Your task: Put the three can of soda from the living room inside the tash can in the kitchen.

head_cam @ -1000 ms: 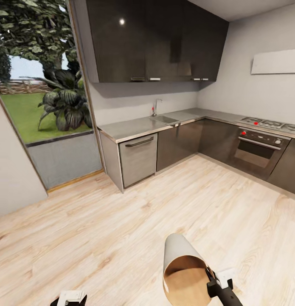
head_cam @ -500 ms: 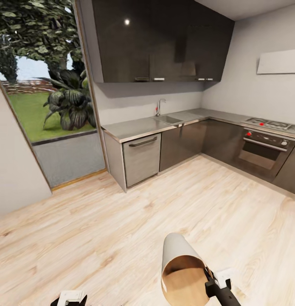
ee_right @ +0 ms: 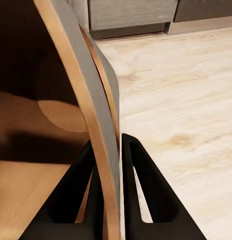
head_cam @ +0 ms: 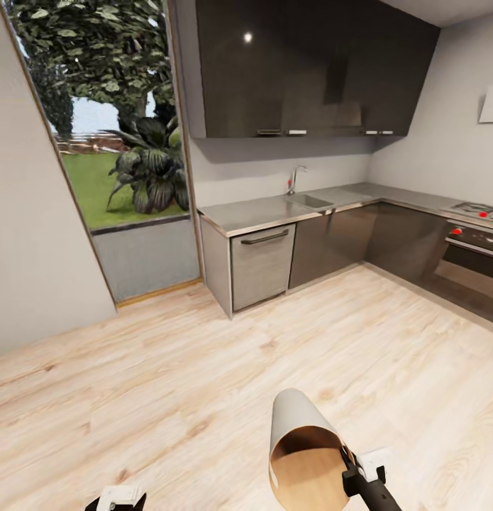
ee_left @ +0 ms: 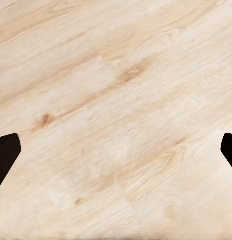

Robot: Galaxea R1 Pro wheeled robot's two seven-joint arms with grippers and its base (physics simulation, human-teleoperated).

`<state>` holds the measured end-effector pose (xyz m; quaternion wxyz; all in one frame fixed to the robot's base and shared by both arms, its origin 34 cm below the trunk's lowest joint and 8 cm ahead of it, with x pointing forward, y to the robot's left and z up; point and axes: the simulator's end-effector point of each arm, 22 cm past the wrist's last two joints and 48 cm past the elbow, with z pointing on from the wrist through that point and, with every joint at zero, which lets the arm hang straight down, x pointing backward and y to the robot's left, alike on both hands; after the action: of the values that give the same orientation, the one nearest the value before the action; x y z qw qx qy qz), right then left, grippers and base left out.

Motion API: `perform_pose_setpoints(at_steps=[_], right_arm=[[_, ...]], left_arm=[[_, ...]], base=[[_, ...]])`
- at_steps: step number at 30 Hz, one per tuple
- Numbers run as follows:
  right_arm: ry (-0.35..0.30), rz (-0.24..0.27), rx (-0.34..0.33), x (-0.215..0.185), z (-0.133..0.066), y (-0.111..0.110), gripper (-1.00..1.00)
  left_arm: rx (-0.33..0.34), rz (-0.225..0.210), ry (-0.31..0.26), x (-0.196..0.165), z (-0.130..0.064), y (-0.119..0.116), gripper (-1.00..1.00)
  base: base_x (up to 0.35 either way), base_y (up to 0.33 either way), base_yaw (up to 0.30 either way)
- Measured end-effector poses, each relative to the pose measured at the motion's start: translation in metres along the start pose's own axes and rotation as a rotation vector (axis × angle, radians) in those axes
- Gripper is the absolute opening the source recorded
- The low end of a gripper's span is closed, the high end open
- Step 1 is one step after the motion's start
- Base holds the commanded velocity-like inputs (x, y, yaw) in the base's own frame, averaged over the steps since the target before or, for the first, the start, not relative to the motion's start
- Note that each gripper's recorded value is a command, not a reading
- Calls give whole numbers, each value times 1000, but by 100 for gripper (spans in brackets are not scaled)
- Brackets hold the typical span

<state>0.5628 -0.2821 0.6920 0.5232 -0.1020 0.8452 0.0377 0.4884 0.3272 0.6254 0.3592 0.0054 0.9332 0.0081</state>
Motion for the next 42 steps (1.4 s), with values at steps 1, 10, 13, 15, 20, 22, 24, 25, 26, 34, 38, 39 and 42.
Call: perform_pose_setpoints(at_steps=[1,10,13,15,20,22,24,25,26,34,38,39,42], right_arm=[[0,0,0,0,0,0,-100],[0,0,0,0,0,0,-100],[0,0,0,0,0,0,-100],[0,0,-1,0,0,0,-100],[0,0,-1,0,0,0,-100],[0,-1,-1,0,0,0,-100],[0,-1,-1,0,0,0,-100],[0,0,-1,0,0,0,-100],[0,0,-1,0,0,1,-100],[0,1,-2,0,0,1,-100],[0,1,-1,0,0,1,-100],[0,1,-1,0,0,1,-100],[0,0,-2,0,0,1,-100]], left_arm=[[0,0,0,0,0,0,100],[0,0,0,0,0,0,100],[1,1,0,0,0,0,100],[1,1,0,0,0,0,100],[1,1,0,0,0,0,100],[1,1,0,0,0,0,100],[1,1,0,0,0,0,100],[1,1,0,0,0,0,100],[1,1,0,0,0,-1,100],[2,2,0,0,0,-1,100],[2,2,0,0,0,-1,100],[2,2,0,0,0,-1,100],[2,2,-1,0,0,-1,100]], base=[[0,0,248],[0,0,248],[0,0,248],[0,0,248],[0,0,248],[0,0,248],[0,0,248],[0,0,248],[0,0,248],[0,0,248],[0,0,248],[0,0,248],[0,0,248]])
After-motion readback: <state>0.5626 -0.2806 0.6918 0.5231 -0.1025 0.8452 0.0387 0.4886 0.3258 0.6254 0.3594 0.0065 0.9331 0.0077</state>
